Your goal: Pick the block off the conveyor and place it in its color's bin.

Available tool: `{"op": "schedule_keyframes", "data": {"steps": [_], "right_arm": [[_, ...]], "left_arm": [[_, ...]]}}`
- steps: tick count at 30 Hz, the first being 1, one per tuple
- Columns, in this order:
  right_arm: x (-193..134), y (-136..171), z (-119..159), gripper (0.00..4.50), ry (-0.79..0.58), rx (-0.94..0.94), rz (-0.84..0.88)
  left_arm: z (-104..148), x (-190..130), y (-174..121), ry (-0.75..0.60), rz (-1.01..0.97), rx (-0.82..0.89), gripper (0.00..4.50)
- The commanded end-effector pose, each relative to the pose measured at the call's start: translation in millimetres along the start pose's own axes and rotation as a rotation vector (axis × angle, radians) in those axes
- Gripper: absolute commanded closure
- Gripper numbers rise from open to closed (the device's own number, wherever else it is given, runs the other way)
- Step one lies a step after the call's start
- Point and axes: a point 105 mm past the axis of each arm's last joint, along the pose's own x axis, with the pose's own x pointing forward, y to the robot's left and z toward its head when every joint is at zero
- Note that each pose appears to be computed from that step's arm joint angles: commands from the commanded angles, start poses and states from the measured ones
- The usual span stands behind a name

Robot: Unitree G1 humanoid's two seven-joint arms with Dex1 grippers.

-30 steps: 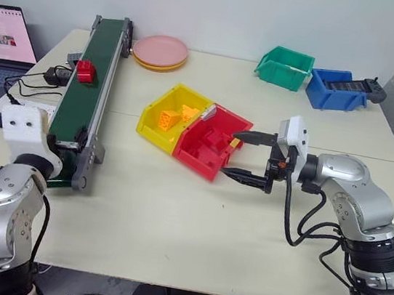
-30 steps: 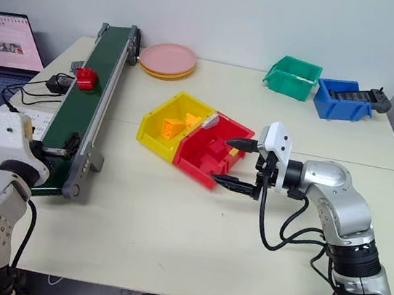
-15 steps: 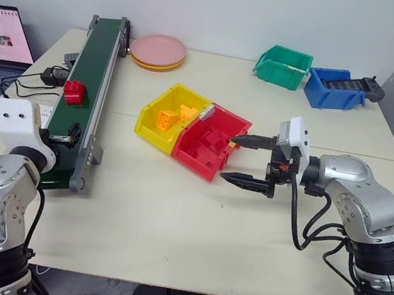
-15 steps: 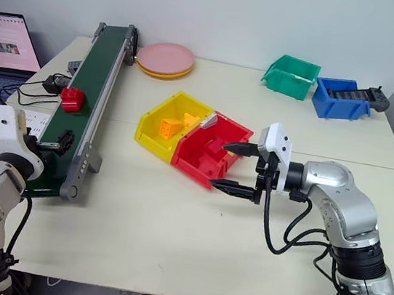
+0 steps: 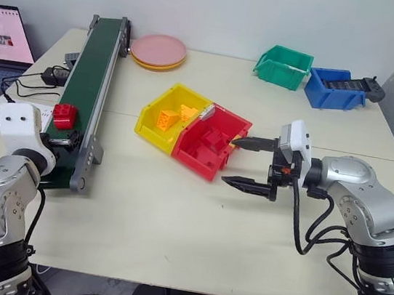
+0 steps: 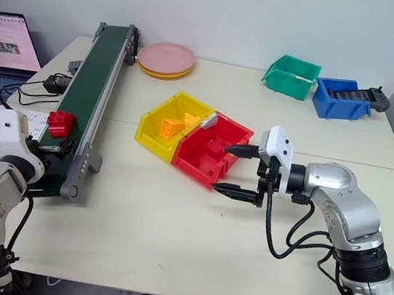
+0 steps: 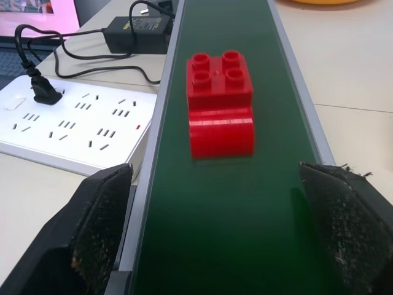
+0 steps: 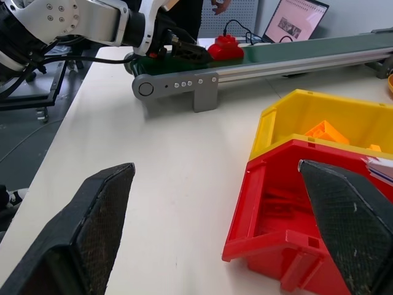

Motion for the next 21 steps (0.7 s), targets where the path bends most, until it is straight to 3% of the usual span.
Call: {"op": "schedule_keyframes", "data": {"steps": [1,14,21], "right_arm": [[-2.8,4.0,11.3,0.0,-0.017,-0.062,0.009],[-3.8,3.6,18.8,0.0,-0.029,-0.076,0.02],[-3.7,1.2,21.7,0.0,-0.027,-0.094,0.017]], "left_arm": [[8.1,-2.2,2.1,-0.025,0.012,-0.019,0.44],[6.8,-29.4,-27.8,-0.038,-0.013,0.005,2.92],[40.6,-33.2,-48.5,-0.155,-0.072,0.094,2.97]]}}
